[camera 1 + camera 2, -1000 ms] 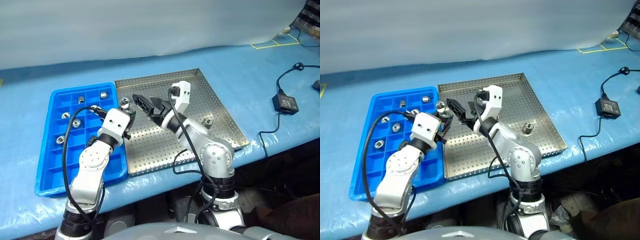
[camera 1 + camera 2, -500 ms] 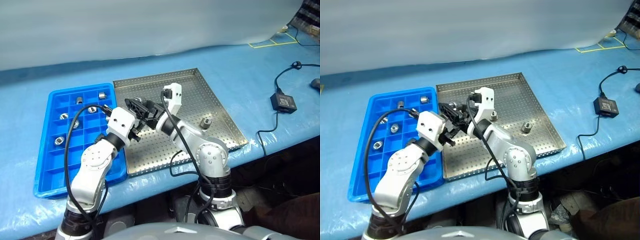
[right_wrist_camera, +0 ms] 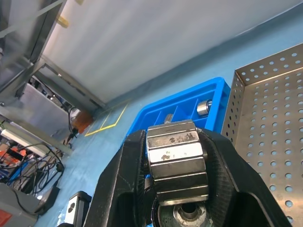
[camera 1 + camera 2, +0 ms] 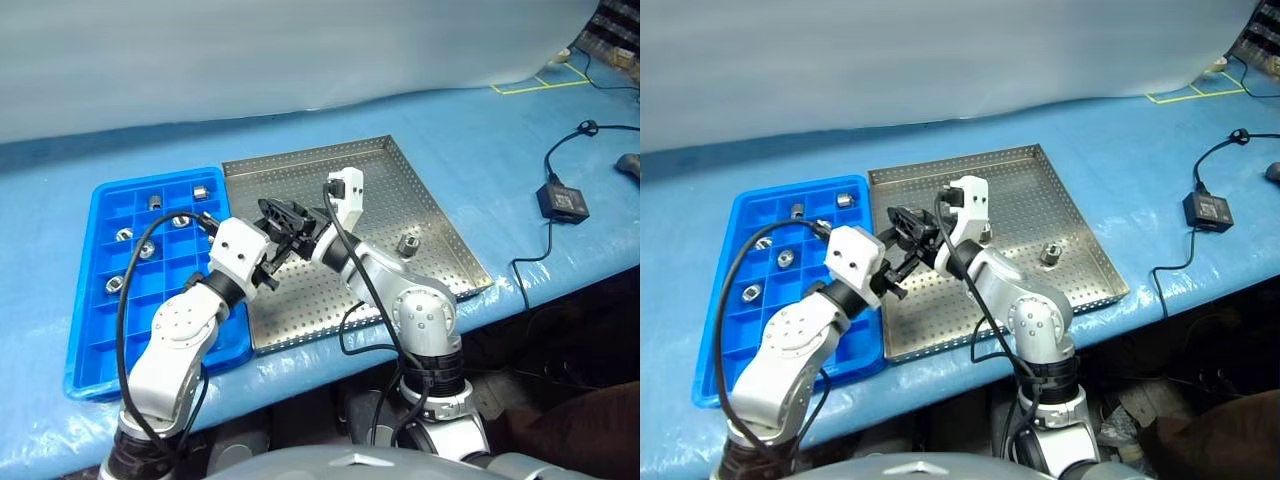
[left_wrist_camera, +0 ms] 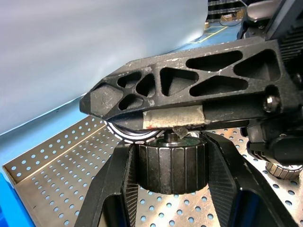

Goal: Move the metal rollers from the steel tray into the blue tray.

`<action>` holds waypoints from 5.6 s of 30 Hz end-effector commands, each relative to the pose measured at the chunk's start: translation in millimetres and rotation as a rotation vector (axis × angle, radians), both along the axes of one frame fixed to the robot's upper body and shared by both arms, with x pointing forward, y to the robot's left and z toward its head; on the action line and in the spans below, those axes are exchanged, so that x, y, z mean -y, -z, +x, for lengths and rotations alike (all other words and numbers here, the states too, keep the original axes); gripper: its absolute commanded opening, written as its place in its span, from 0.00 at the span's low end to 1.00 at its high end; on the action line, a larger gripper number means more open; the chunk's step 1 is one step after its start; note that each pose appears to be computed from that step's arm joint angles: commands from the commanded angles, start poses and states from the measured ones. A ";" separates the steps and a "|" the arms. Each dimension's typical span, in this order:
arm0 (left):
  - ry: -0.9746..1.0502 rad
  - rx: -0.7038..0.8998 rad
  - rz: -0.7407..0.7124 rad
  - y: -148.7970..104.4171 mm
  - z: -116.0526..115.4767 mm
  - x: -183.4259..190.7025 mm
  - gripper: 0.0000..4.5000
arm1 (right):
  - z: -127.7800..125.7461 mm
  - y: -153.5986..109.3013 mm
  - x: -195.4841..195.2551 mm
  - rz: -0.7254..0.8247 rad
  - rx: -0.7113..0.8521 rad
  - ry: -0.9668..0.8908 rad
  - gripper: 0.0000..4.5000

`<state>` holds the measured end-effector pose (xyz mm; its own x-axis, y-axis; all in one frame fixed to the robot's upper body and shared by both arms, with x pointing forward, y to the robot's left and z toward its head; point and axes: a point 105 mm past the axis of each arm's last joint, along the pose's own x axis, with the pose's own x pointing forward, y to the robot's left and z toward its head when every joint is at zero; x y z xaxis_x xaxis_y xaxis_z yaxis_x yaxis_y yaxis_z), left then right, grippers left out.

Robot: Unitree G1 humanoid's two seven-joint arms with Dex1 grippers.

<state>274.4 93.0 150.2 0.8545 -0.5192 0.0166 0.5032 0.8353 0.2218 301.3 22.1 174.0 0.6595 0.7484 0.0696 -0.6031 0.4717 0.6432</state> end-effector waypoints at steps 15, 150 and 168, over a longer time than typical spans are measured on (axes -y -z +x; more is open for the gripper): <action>-0.575 0.075 -0.201 -18.0 -1.5 -87.9 0.38 | 36.4 -28.0 40.3 0.441 -0.251 0.213 0.29; -1.330 0.185 -0.226 -14.6 -192.2 -142.2 1.00 | -58.8 -43.0 -164.0 -0.147 0.695 -0.553 0.29; -1.216 0.170 -0.255 -9.9 -163.1 -139.8 1.00 | 33.5 -17.2 -74.6 -0.375 0.570 -0.207 0.29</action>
<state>112.5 231.4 147.1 0.7714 0.6260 0.1138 -0.6298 0.7767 -0.0032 334.6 100.8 172.0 0.4321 0.9016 0.0203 -0.9011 0.4308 0.0482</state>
